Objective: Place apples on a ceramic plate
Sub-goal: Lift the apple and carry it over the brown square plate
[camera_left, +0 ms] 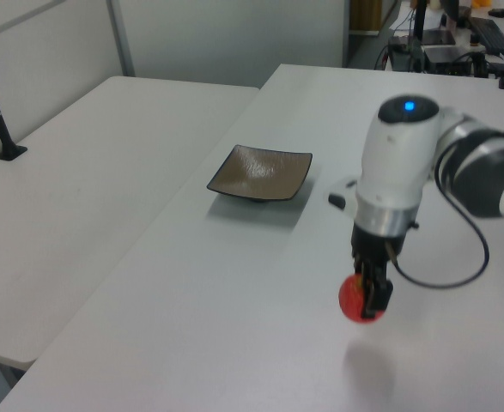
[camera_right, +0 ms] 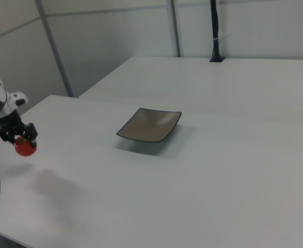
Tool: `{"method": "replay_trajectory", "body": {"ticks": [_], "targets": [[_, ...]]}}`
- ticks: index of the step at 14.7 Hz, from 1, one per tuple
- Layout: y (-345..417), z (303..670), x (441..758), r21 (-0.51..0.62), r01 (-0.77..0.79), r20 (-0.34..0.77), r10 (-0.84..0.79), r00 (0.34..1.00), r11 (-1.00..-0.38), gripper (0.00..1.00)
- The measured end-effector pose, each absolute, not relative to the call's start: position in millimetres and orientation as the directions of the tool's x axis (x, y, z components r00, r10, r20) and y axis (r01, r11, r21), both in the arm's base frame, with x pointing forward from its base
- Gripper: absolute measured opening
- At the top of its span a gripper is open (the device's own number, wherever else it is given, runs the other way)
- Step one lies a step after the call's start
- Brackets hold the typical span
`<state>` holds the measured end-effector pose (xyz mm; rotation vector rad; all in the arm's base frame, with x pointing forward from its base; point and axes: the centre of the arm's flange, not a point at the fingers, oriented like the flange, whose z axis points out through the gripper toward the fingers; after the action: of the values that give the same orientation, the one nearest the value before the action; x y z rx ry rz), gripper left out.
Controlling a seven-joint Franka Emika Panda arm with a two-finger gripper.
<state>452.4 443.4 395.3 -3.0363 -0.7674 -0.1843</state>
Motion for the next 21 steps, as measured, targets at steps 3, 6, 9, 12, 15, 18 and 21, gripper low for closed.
{"method": "replay_trajectory", "body": {"ticks": [3,6,9,12,15,18,21], "targets": [[406,460,464,0.002,0.388,0.129,0.385,0.914,-0.922,0.73],[355,524,476,-0.010,0.287,0.132,0.283,0.950,-0.958,0.73],[302,560,493,-0.021,0.251,0.099,0.247,0.964,-0.968,0.73],[257,581,514,-0.025,0.237,0.096,0.234,0.968,-0.971,0.73],[226,591,531,-0.026,0.241,0.116,0.236,0.965,-0.970,0.73],[198,589,552,-0.043,0.245,0.118,0.239,0.964,-0.969,0.73],[175,579,584,-0.032,0.241,0.118,0.236,0.965,-0.970,0.73]]}}
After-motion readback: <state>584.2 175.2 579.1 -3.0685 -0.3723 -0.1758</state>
